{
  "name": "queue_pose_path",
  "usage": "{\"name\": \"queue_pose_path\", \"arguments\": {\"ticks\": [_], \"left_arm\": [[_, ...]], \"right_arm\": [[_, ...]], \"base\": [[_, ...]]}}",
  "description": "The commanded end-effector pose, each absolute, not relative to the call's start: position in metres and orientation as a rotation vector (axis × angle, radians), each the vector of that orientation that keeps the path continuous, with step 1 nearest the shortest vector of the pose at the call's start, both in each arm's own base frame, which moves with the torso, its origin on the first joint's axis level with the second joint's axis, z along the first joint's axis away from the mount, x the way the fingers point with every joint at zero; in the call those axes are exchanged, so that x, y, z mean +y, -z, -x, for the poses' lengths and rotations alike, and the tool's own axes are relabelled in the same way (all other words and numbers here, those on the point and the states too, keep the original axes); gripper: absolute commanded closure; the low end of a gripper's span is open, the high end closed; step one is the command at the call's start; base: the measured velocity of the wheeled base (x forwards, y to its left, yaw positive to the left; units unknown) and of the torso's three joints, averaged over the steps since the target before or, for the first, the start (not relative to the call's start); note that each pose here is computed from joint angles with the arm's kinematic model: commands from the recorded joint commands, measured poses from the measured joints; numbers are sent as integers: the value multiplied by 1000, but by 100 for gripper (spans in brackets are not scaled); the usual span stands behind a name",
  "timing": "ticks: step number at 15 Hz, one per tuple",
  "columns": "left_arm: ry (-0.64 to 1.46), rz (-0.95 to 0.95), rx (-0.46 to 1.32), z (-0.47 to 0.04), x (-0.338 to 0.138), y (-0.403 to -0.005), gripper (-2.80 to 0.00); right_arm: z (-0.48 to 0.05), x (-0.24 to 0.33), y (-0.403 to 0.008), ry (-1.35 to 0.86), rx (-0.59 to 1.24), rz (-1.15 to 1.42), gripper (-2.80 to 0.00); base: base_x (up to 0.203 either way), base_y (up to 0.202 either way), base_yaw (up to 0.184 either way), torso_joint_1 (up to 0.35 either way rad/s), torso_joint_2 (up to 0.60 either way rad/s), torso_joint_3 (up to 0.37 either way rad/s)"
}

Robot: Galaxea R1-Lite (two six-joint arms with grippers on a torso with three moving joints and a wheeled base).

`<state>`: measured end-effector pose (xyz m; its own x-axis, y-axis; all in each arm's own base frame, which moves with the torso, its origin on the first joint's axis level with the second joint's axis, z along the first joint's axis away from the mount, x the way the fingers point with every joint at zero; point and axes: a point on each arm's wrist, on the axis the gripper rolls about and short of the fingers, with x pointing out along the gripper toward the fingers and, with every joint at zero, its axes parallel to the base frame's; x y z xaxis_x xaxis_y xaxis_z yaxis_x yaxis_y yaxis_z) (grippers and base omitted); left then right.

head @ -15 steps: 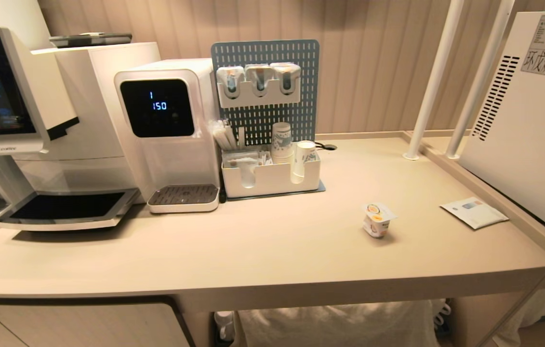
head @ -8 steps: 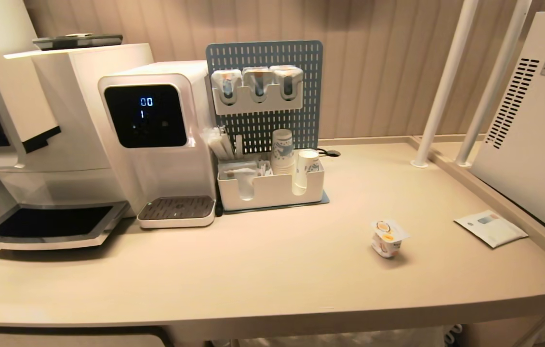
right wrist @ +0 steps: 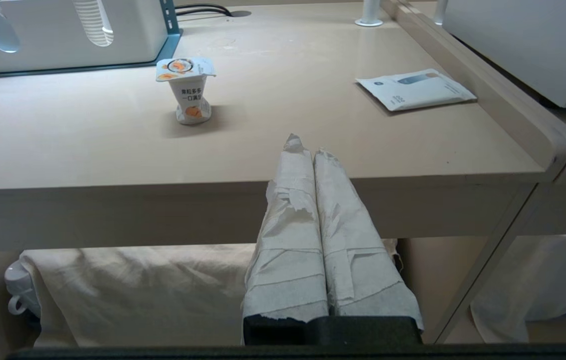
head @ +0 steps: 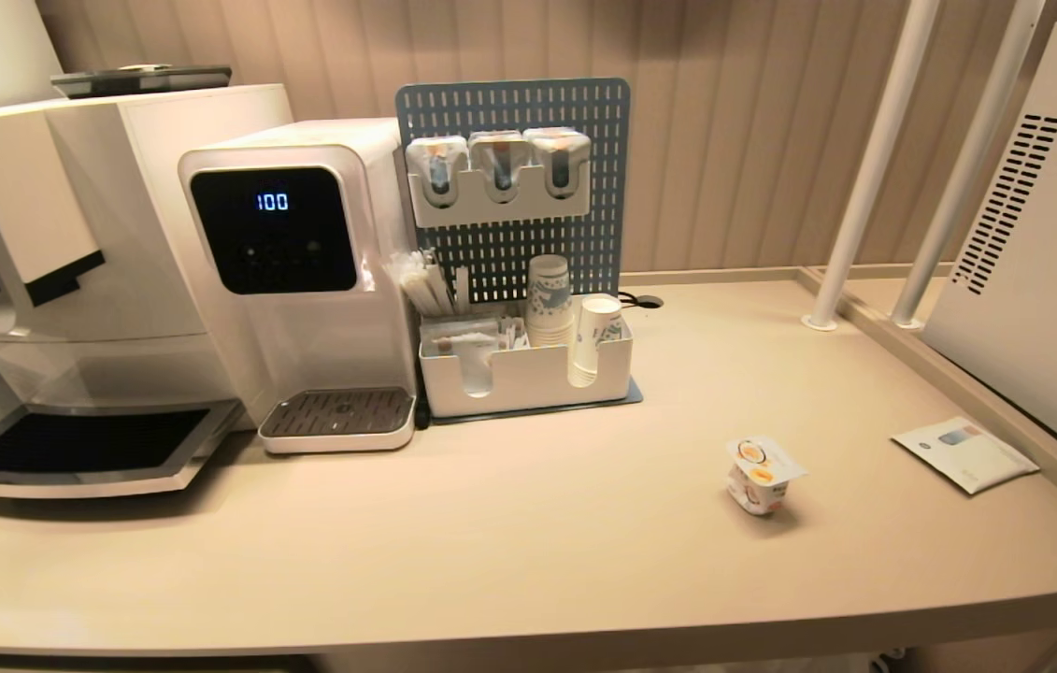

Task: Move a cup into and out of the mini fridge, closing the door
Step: Put the yoghurt in the freezer

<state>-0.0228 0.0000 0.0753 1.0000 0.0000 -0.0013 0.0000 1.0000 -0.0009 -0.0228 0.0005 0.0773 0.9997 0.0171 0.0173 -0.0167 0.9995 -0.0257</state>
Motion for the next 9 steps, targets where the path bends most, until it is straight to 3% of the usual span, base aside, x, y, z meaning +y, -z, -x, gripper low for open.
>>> {"name": "queue_pose_path", "arguments": {"ticks": [1, 9], "left_arm": [[0, 5, 0, 23, 0, -75, 0], [0, -6, -2, 23, 0, -76, 0]], "right_arm": [[22, 1, -75, -17, -9, 26, 0], [22, 1, -75, -17, -9, 26, 0]], "base": [[0, 0, 0, 0, 0, 0], [0, 0, 0, 0, 0, 0]]}}
